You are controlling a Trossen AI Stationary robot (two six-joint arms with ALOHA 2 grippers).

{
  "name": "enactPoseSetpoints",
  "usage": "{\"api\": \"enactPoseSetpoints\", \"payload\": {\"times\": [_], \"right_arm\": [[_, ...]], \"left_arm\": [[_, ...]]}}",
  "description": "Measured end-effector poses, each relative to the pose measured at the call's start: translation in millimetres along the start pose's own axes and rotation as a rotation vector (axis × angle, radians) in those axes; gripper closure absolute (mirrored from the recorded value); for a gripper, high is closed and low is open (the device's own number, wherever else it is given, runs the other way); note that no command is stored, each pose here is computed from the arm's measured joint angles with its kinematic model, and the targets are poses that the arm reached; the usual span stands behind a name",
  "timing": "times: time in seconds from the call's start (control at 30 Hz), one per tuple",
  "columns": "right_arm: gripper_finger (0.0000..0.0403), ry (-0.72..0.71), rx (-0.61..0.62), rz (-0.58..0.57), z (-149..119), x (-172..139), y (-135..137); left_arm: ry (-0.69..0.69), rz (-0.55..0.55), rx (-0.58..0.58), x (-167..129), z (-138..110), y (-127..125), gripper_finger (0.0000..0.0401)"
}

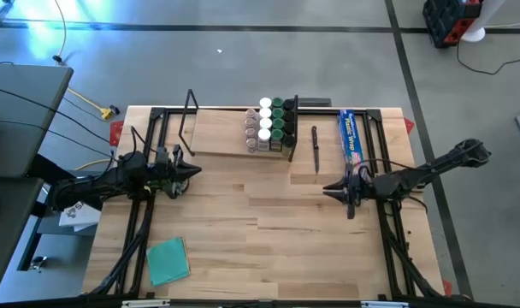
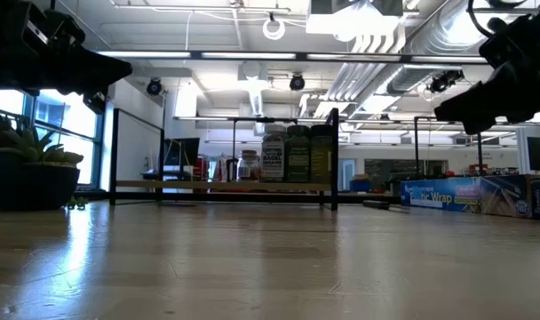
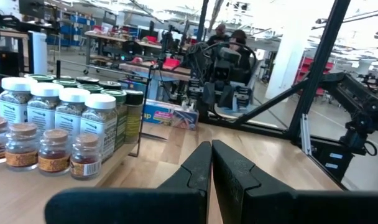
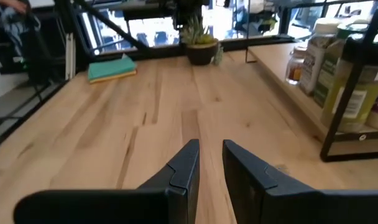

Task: Shelf spices
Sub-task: Return to Home Position

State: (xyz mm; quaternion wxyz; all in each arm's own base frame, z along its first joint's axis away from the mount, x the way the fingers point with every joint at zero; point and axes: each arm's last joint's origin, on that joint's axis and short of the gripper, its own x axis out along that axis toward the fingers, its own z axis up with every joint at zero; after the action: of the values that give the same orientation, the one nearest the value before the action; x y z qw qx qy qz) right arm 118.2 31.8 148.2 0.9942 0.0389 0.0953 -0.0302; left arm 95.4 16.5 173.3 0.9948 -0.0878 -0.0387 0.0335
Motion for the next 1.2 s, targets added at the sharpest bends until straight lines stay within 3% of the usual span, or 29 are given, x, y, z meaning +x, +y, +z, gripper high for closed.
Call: {"api": "enactPoseSetpoints", "payload": {"times": [0.6,1.0,1.2], "right_arm": [[0.0337,0.023,-0.014,0.023,-2.6,-3.3,1.6],[0.0337,-0.25,0.104,0.14,19.3,-31.3,-2.7],[0.0337,-0.276,0.115,0.143,22.0,-31.8,-2.6]], "left_arm": [[0.0,0.0,0.0,0.0,0.0,0.0,0.0392],[-0.001,0.001,0.0,0.0,0.1,0.1,0.0392],[0.004,0.002,-0.001,0.0,-0.4,0.2,0.0392]]}}
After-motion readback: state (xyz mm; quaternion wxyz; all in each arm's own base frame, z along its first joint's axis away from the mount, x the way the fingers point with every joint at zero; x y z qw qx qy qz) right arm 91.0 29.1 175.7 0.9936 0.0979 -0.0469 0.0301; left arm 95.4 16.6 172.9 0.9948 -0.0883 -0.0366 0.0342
